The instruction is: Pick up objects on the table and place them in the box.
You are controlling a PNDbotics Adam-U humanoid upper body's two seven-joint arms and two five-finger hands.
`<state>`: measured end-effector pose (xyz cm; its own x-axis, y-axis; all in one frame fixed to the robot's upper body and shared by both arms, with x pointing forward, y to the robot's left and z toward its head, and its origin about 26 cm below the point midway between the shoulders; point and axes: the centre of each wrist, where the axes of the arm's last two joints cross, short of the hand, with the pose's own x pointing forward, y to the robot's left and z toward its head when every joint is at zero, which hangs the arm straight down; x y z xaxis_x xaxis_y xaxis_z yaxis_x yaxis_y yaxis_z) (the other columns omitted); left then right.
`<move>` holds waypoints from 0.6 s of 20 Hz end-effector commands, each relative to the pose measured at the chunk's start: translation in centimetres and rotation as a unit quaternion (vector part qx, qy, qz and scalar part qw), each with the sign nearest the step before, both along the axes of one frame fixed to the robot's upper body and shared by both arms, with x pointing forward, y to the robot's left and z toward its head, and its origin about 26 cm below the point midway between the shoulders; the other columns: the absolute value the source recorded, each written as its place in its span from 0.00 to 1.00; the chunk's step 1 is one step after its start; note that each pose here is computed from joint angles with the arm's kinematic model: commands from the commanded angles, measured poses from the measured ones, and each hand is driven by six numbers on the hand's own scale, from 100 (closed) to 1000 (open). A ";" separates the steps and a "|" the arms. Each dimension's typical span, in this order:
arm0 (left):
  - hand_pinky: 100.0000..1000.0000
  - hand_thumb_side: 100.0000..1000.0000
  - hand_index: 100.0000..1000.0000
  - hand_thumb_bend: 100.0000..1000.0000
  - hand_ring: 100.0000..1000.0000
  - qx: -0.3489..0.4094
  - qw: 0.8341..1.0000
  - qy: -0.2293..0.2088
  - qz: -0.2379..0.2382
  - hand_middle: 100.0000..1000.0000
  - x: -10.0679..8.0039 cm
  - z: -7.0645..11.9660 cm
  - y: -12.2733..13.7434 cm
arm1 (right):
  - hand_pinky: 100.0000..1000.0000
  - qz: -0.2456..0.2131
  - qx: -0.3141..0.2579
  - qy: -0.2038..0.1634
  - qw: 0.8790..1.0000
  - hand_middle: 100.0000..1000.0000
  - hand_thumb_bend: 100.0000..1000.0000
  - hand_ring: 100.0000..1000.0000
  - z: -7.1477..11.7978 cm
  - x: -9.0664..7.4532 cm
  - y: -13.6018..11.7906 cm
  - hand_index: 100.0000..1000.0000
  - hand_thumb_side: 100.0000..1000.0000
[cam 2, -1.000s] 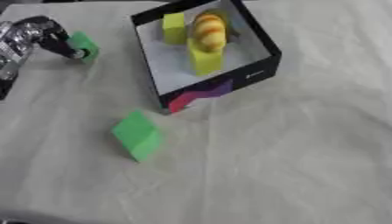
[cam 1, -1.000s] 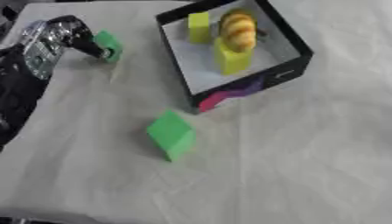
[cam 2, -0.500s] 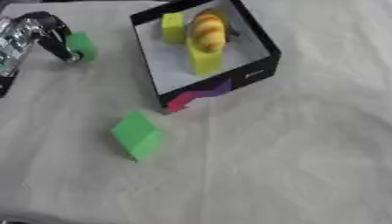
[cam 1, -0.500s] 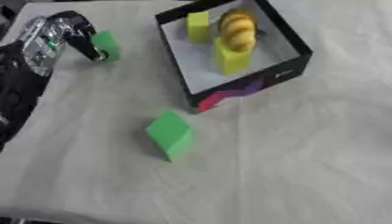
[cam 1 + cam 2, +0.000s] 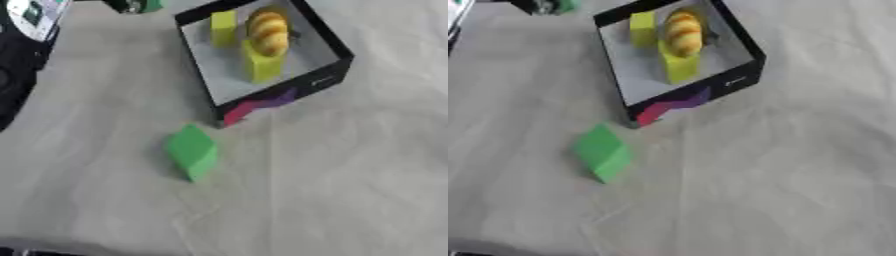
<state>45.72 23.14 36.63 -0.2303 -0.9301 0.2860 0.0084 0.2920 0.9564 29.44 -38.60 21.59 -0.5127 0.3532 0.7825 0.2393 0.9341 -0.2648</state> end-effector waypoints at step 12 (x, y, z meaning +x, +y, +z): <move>0.77 0.18 0.72 0.25 0.72 0.031 0.999 -0.020 -0.017 0.67 2.6 -3.2 -5.7 | 0.78 0.041 -0.021 -0.026 0.999 0.65 0.00 0.67 2.6 0.6 1.0 0.81 0.63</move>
